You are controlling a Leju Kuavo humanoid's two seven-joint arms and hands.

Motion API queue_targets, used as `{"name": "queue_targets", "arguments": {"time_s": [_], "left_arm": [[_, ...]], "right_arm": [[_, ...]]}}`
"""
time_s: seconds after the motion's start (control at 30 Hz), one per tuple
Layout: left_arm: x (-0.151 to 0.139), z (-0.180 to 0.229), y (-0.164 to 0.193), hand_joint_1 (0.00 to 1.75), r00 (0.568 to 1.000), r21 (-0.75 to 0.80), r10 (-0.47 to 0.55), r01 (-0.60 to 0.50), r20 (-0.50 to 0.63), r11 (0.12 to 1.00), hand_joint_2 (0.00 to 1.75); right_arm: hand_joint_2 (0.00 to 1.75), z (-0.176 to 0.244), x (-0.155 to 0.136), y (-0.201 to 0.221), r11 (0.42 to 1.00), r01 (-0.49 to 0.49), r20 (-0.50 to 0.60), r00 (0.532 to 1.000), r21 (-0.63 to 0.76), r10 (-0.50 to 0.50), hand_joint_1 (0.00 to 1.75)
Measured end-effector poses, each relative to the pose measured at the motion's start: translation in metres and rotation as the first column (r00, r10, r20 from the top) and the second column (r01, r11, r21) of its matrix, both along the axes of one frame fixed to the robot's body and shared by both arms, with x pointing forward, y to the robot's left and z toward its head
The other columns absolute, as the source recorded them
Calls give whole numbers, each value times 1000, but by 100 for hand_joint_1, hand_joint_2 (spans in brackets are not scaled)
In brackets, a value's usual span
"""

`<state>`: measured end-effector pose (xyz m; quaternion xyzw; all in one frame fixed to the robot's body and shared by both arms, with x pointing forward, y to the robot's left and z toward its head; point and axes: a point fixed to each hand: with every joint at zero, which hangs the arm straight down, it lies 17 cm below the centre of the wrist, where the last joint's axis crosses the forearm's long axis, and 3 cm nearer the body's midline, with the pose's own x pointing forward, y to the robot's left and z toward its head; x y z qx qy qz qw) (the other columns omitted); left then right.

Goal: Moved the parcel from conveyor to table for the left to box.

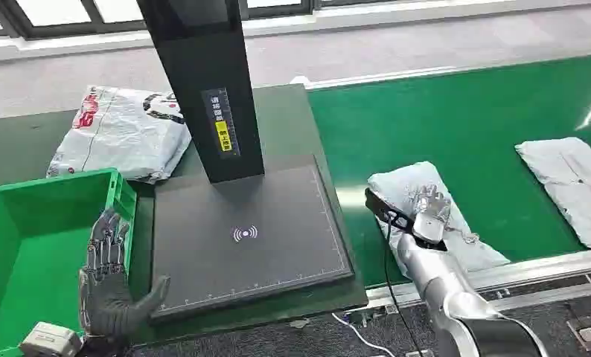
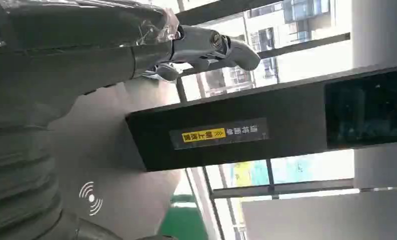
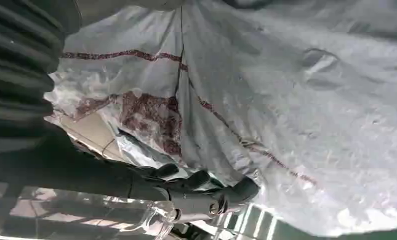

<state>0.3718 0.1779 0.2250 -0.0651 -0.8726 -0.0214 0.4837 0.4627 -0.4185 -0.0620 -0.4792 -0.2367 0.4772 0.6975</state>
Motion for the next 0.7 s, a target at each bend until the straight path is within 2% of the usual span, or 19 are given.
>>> {"name": "queue_targets", "arguments": {"time_s": [0.53,0.7], "left_arm": [[1,-6,-1,0,1000,2,-3,3,-14,1000,175],[2,-10,-1,0,1000,6,-4,4,-24,1000,175]], "right_arm": [[175,-9,-6,8,1000,-22,-26,999,1,22,0],[175,-24,-19,7,999,-3,-117,993,35,7,0]]}}
